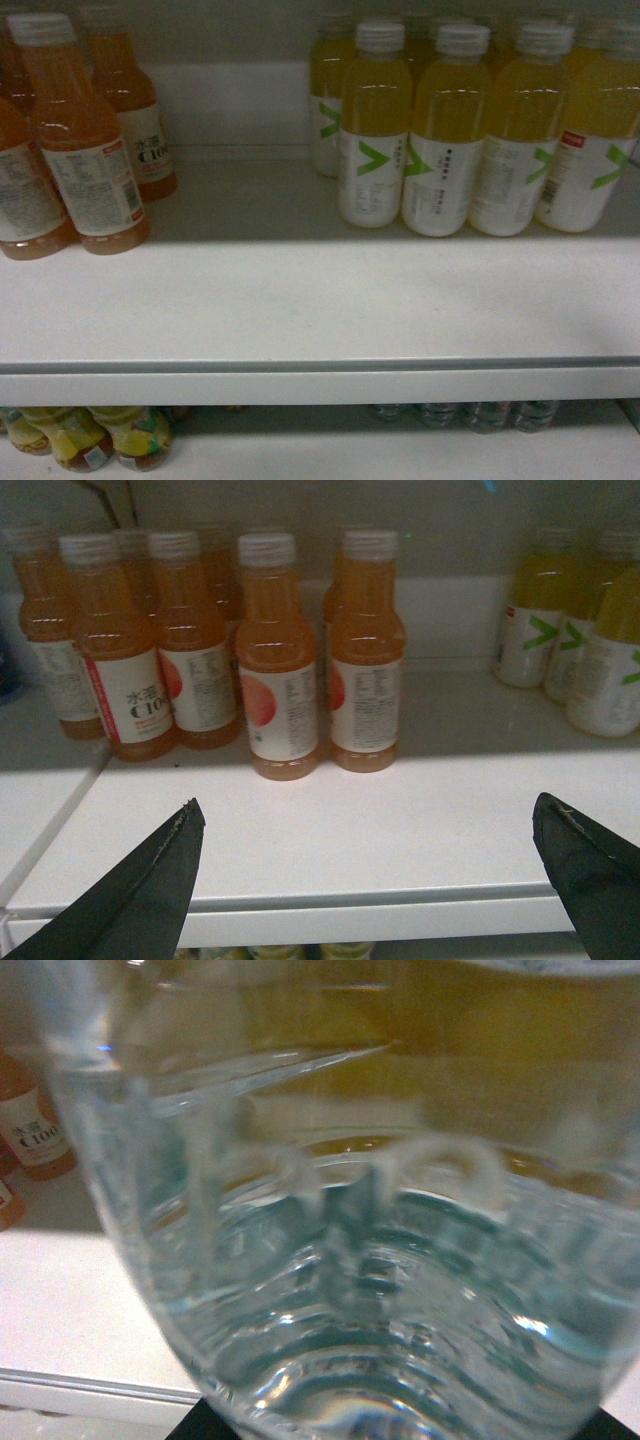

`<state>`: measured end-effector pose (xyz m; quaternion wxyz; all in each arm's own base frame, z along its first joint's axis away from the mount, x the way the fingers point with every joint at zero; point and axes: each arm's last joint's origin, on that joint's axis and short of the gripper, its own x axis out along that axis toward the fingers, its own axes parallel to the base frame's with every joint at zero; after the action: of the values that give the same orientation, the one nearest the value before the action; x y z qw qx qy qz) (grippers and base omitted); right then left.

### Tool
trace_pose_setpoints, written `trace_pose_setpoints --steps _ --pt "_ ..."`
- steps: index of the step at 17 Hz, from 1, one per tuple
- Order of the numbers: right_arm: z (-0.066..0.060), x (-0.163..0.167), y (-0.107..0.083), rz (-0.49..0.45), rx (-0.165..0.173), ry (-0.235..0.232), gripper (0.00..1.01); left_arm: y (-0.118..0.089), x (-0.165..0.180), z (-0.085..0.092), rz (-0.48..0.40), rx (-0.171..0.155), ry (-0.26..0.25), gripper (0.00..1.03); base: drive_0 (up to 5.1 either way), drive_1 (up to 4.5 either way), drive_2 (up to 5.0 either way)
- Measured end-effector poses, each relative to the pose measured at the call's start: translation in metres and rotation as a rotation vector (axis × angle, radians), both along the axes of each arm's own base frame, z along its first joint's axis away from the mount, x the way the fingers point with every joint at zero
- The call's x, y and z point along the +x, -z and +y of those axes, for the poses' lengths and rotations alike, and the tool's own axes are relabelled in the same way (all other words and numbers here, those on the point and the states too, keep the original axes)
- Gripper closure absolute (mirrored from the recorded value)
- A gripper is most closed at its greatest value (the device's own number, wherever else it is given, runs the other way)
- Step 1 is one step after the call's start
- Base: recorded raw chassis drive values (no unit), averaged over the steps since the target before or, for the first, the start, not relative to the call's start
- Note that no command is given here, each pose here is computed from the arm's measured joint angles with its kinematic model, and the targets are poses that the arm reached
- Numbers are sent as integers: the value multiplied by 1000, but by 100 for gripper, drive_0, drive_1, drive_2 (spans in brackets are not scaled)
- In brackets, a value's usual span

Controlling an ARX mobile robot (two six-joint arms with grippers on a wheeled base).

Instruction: Move water from second to third shelf

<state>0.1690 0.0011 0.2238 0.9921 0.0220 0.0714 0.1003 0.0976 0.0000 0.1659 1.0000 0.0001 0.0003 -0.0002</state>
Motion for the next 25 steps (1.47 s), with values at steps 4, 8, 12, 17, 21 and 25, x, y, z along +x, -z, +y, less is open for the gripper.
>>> trace_pose_setpoints --steps 4,8,12,17,21,25 --pt "0 0 0 1 0 -2 62 0 0 0 1 0 -1 5 -486 335 156" --pt "0 0 0 2 0 -1 62 0 0 0 0 0 0 5 -477 344 165" --pt "0 0 0 1 0 -2 62 0 0 0 0 0 0 5 -491 292 203" --pt "0 0 0 -2 0 -2 62 0 0 0 1 0 0 5 -505 241 241" --pt "0 0 0 2 0 -1 62 0 0 0 0 0 -2 5 -503 242 242" --pt "0 0 -1 -6 0 -1 62 0 0 0 3 0 0 5 -496 223 268"
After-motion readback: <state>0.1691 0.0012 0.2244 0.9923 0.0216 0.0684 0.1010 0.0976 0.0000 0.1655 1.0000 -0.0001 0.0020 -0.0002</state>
